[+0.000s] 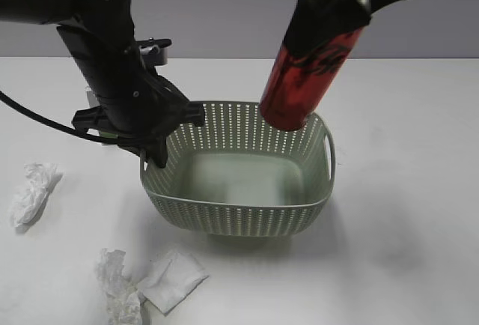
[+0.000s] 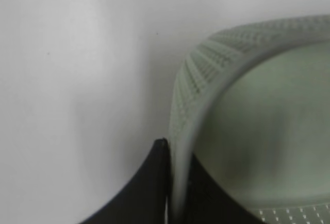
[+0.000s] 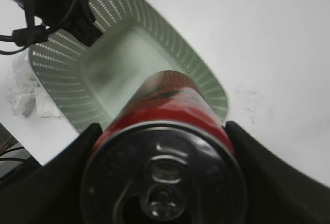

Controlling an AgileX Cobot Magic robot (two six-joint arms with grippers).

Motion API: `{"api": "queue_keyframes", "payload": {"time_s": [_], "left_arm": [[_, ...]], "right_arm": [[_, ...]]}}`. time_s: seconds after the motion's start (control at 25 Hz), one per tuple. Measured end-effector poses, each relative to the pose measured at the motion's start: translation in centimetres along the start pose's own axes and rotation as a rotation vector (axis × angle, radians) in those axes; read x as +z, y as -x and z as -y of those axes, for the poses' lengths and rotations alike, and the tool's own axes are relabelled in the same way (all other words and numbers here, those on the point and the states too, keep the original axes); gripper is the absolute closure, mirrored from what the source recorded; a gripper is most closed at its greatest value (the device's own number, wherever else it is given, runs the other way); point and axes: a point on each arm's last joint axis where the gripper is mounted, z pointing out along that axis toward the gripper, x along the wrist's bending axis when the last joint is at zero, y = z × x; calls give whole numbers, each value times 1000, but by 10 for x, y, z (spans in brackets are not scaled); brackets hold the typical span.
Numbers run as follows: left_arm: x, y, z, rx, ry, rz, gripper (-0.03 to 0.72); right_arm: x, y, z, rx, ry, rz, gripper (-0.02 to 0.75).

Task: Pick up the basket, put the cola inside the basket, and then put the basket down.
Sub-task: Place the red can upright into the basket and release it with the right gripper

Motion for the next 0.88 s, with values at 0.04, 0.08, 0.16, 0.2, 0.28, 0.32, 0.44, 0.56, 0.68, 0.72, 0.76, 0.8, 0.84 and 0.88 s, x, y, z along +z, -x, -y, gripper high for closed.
{"api": "queue_keyframes", "payload": {"time_s": [0.04, 0.08, 0.16, 0.2, 0.28, 0.32, 0.44, 0.56, 0.68, 0.72, 0.76, 0.8, 0.84, 0.88], "left_arm": [[0, 0, 0, 0, 0, 0, 691], [0, 0, 0, 0, 0, 0, 691], [0, 0, 0, 0, 0, 0, 691], [0, 0, 0, 0, 0, 0, 691], [0, 0, 0, 0, 0, 0, 691], [0, 0, 0, 0, -1, 0, 691], [0, 0, 0, 0, -1, 0, 691], [0, 0, 0, 0, -1, 0, 691], [0, 0, 0, 0, -1, -1, 691], [0, 0, 0, 0, -1, -1, 691], [0, 0, 0, 2, -3, -4, 691], [0, -1, 0, 3, -3, -6, 691], [0, -1, 0, 3, -3, -6, 691], [0, -1, 0, 3, -3, -6, 691]], "right_arm": [[12, 0, -1, 3, -27, -6, 234], [22, 1, -2, 10, -48, -10, 234], [45, 4, -2, 19, -96, -14, 234], [54, 5, -2, 22, -111, -12, 234], [74, 7, -2, 28, -140, -13, 234], [82, 8, -2, 31, -150, -13, 234], [98, 10, -1, 36, -174, -15, 234], [104, 10, 0, 36, -190, -17, 234], [106, 10, 0, 27, -193, -18, 192], [106, 10, 0, 24, -193, -18, 139], [106, 10, 0, 25, -192, -20, 111], [106, 10, 0, 24, -192, -21, 99], [106, 10, 0, 26, -192, -22, 98], [106, 10, 0, 24, -192, -22, 98]]}}
